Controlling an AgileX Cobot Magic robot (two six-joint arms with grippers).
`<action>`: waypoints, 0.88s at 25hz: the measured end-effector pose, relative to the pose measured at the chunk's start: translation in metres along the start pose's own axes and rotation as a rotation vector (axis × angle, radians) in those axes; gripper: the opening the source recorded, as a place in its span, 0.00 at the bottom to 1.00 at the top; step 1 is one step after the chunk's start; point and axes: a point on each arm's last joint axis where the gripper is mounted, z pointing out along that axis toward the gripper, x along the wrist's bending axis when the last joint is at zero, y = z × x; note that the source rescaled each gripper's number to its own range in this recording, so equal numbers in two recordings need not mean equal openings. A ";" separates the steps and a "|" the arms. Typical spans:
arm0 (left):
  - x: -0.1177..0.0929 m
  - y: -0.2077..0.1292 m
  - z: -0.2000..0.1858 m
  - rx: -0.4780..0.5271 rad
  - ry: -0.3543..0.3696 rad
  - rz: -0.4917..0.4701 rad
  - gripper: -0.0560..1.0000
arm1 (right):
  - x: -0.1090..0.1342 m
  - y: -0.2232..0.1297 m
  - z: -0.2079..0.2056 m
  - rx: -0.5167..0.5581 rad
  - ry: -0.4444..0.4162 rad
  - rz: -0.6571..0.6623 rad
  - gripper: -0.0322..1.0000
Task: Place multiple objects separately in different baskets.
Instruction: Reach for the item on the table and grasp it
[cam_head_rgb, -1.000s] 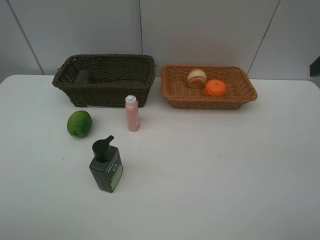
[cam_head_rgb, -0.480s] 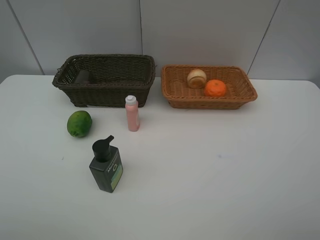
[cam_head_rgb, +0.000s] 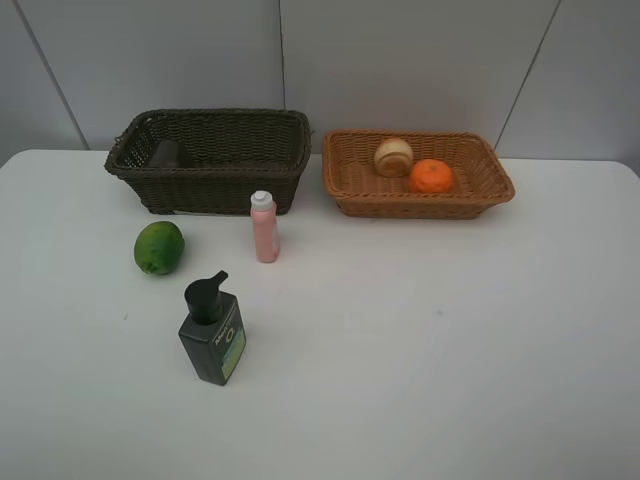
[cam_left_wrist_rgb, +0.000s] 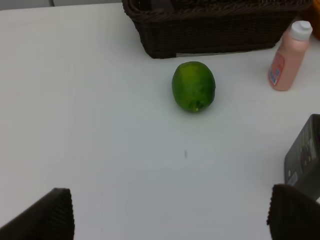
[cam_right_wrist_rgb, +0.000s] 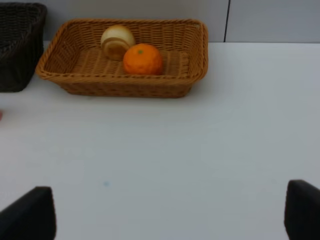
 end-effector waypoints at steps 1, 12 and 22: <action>0.000 0.000 0.000 0.000 0.000 0.000 1.00 | 0.000 0.000 0.000 0.000 -0.003 -0.001 0.98; 0.000 0.000 0.000 0.000 0.000 0.000 1.00 | -0.001 0.000 0.000 0.000 -0.016 0.010 0.98; 0.000 0.000 0.000 0.000 0.000 0.000 1.00 | -0.001 0.000 0.000 0.000 -0.016 0.011 0.98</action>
